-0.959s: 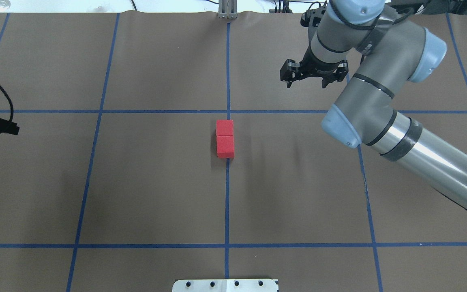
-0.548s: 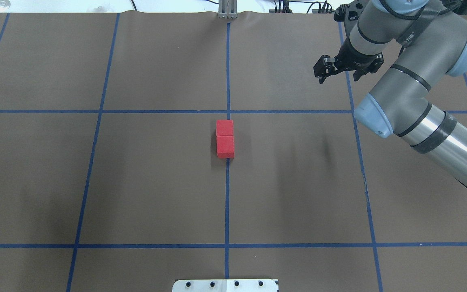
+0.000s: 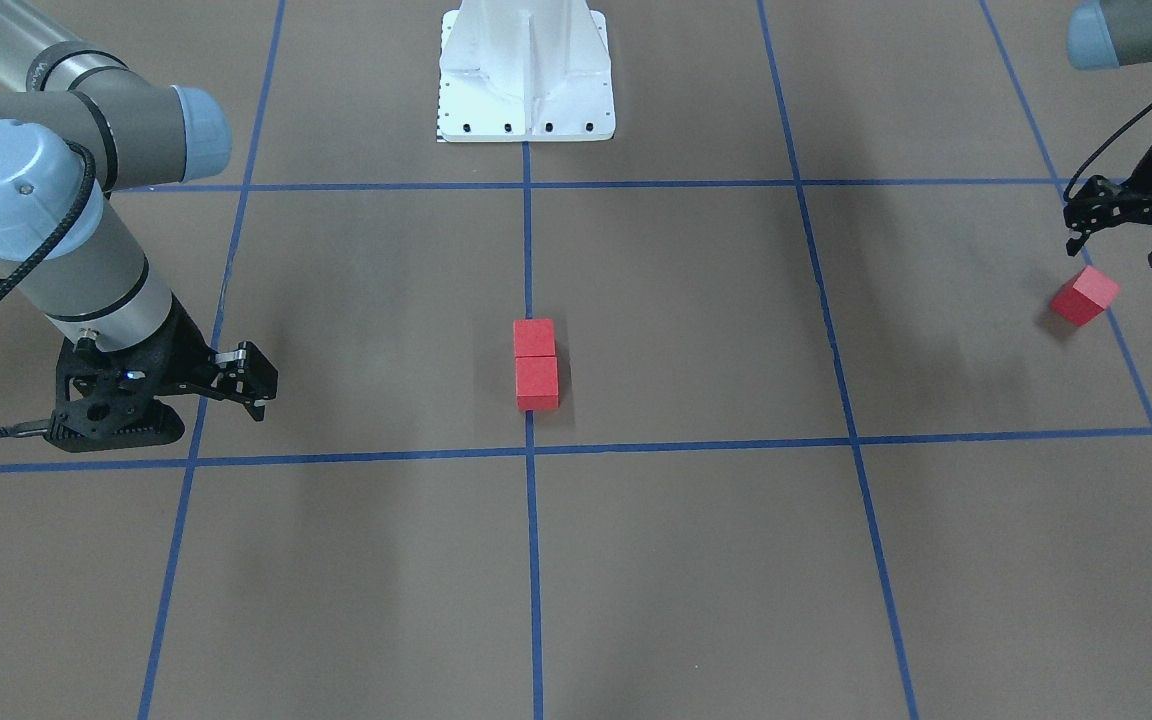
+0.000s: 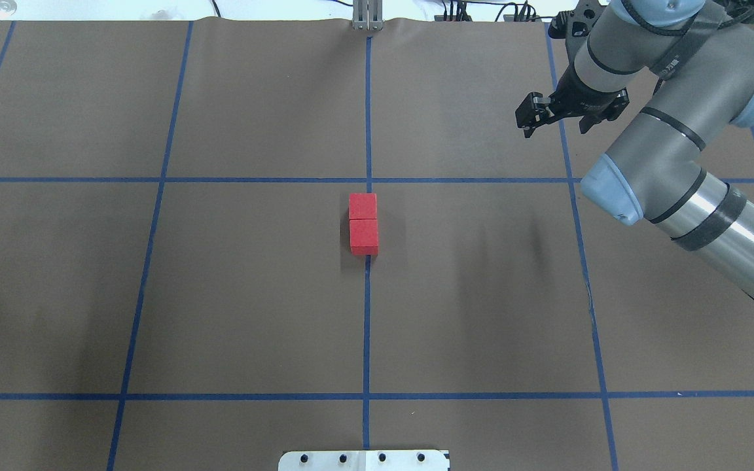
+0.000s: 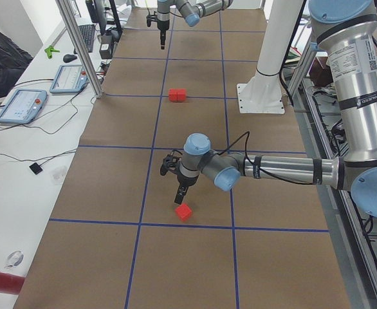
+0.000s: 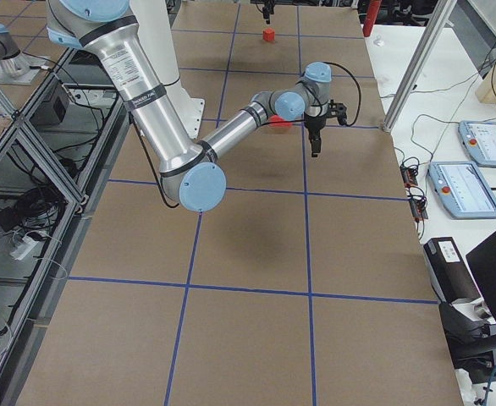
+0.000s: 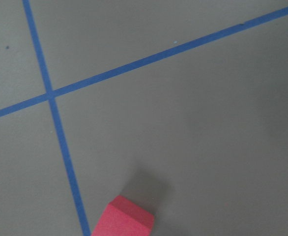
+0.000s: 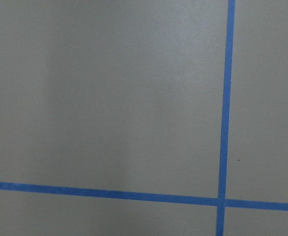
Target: Form red blocks into L shape at center
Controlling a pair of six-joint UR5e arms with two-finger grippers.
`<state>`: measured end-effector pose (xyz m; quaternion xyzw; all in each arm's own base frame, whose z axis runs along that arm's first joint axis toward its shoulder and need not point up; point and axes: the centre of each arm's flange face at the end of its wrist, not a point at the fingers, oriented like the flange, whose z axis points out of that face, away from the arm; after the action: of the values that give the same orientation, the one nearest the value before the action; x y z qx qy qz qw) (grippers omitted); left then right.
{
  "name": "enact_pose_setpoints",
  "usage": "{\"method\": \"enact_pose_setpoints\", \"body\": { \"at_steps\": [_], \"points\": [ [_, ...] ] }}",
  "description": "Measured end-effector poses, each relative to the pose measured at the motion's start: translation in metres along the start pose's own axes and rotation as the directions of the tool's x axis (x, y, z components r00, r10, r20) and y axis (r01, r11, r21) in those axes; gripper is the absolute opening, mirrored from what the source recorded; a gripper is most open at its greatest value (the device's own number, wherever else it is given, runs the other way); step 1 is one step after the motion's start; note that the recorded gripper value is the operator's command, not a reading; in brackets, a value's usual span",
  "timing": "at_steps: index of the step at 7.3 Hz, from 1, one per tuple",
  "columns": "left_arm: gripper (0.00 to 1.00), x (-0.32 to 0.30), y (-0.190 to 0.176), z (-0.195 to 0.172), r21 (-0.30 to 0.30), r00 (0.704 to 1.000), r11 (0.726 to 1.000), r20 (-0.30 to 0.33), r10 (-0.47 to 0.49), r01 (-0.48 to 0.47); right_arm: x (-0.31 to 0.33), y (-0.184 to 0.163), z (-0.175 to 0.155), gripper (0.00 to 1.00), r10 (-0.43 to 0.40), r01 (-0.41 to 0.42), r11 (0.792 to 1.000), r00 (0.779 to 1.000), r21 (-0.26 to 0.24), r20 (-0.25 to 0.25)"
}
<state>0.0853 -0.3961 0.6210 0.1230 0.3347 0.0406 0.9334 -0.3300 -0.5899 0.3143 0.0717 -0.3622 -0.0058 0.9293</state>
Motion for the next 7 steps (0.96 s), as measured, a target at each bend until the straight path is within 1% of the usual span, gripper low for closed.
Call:
{"method": "enact_pose_setpoints", "body": {
  "at_steps": [1, 2, 3, 4, 5, 6, 7],
  "points": [
    [1.00, -0.013, 0.007, 0.002, 0.002, 0.989, 0.989, 0.008, -0.148, 0.148, 0.000, 0.000, 0.000, 0.99, 0.001, -0.001, 1.000, 1.000, 0.000, -0.001],
    [1.00, -0.022, 0.013, 0.007, 0.021, 0.949, 0.949, -0.002, -0.314, 0.314, -0.001, 0.000, 0.000, 0.99, 0.001, -0.001, 1.000, 1.000, 0.001, 0.001],
    [1.00, -0.028, 0.016, 0.013, 0.041, 0.893, 0.892, -0.028, -0.449, 0.450, -0.003, 0.000, -0.002, 0.99, 0.000, 0.000, 1.000, 1.000, 0.002, 0.004],
    [1.00, -0.030, 0.016, 0.016, 0.049, 0.838, 0.836, -0.051, -0.544, 0.546, -0.004, 0.000, -0.003, 0.99, -0.001, 0.001, 1.000, 1.000, 0.004, 0.005],
    [1.00, -0.030, 0.013, 0.019, 0.052, 0.791, 0.790, -0.062, -0.608, 0.611, -0.004, 0.000, -0.003, 0.99, -0.003, 0.003, 1.000, 1.000, 0.005, 0.005],
    [1.00, -0.033, 0.009, 0.026, 0.066, 0.754, 0.751, -0.059, -0.654, 0.656, -0.005, -0.001, -0.004, 0.99, -0.004, 0.004, 1.000, 1.000, 0.008, 0.005],
    [1.00, -0.038, 0.005, 0.034, 0.083, 0.732, 0.727, -0.047, -0.680, 0.681, -0.006, -0.001, -0.005, 0.99, -0.005, 0.005, 1.000, 1.000, 0.010, 0.005]
  ]
}}
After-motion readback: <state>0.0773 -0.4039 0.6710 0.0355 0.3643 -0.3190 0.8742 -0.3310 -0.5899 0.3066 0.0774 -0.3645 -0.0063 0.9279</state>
